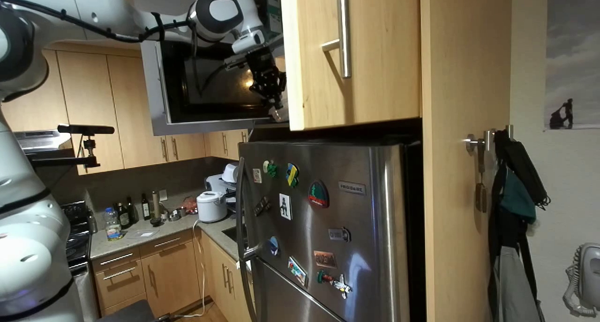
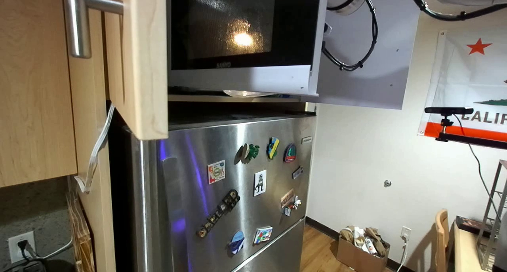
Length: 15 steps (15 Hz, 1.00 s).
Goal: Remove the bowl in the microwave
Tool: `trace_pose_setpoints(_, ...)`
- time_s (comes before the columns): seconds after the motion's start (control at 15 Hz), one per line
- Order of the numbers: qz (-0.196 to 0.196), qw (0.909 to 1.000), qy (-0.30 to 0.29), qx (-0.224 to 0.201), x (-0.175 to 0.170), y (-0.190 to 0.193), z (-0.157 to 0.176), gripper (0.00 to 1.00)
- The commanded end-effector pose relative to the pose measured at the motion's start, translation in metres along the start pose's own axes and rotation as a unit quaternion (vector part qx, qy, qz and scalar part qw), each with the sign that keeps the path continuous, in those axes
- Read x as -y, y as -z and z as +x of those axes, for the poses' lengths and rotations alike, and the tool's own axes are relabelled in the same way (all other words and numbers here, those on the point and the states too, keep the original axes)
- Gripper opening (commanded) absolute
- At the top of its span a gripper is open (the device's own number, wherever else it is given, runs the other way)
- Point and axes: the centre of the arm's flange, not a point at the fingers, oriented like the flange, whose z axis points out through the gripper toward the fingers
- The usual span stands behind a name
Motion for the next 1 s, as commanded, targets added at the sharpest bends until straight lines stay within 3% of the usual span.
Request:
trace_pose_setpoints(0.0,-0.018,0.9998,-0.005,-0.001,-0.024,0.001,0.002,0.05)
trace_pose_setpoints(0.4,-0.036,0.9993,-0.007,0.004,-0.038,0.006,0.005,0.05)
trace_pose_setpoints(0.93,-0.100,0.9950,-0.002,0.002,-0.053,0.005,0.014,0.05)
